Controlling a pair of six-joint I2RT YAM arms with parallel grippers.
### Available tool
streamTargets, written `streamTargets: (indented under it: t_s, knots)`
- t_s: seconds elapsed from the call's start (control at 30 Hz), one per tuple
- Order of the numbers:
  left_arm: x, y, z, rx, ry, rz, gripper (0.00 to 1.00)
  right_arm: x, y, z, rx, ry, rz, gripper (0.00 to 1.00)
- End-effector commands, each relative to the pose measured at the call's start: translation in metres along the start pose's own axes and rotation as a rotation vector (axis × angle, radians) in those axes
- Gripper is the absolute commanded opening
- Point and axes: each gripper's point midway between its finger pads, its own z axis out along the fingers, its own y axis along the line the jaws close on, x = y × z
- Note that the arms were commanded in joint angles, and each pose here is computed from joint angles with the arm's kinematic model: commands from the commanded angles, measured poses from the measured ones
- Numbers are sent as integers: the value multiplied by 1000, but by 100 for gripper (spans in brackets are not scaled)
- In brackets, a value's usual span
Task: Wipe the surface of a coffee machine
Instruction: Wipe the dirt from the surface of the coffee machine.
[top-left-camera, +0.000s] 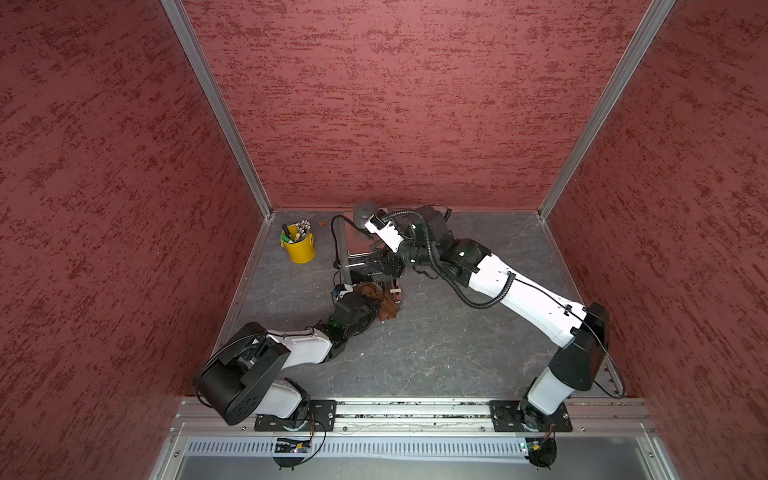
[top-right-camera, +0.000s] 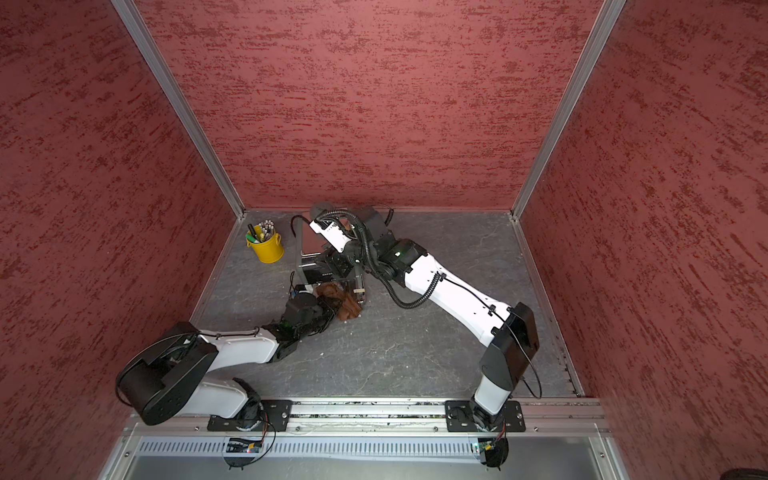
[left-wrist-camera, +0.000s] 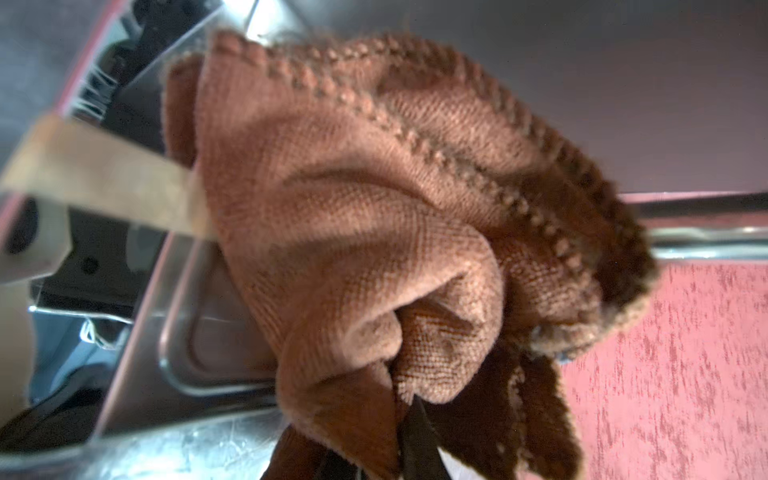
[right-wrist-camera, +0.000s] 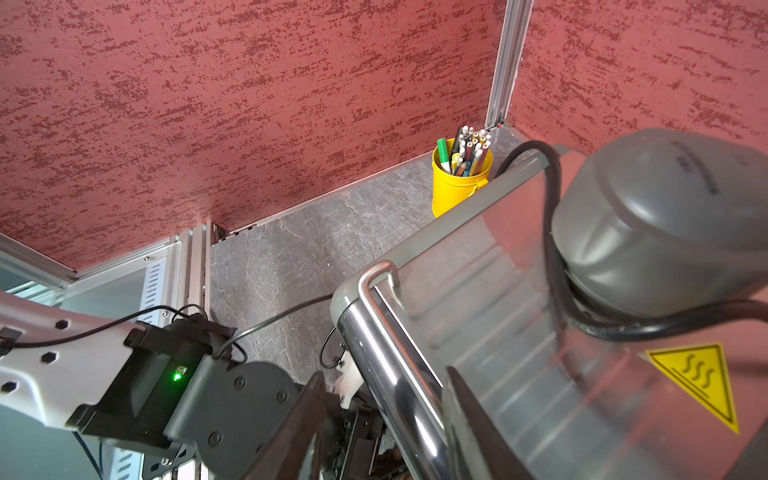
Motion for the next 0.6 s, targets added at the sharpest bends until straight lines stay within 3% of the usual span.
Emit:
streamTargets:
  t_s: [0.0, 0.57]
  knots:
    - [2, 24, 1, -91, -45, -58, 0, 59, 19, 5, -70, 199, 91, 45]
    - [29, 6, 35, 85, -110, -262, 0, 65, 26, -2, -99, 205, 82, 45]
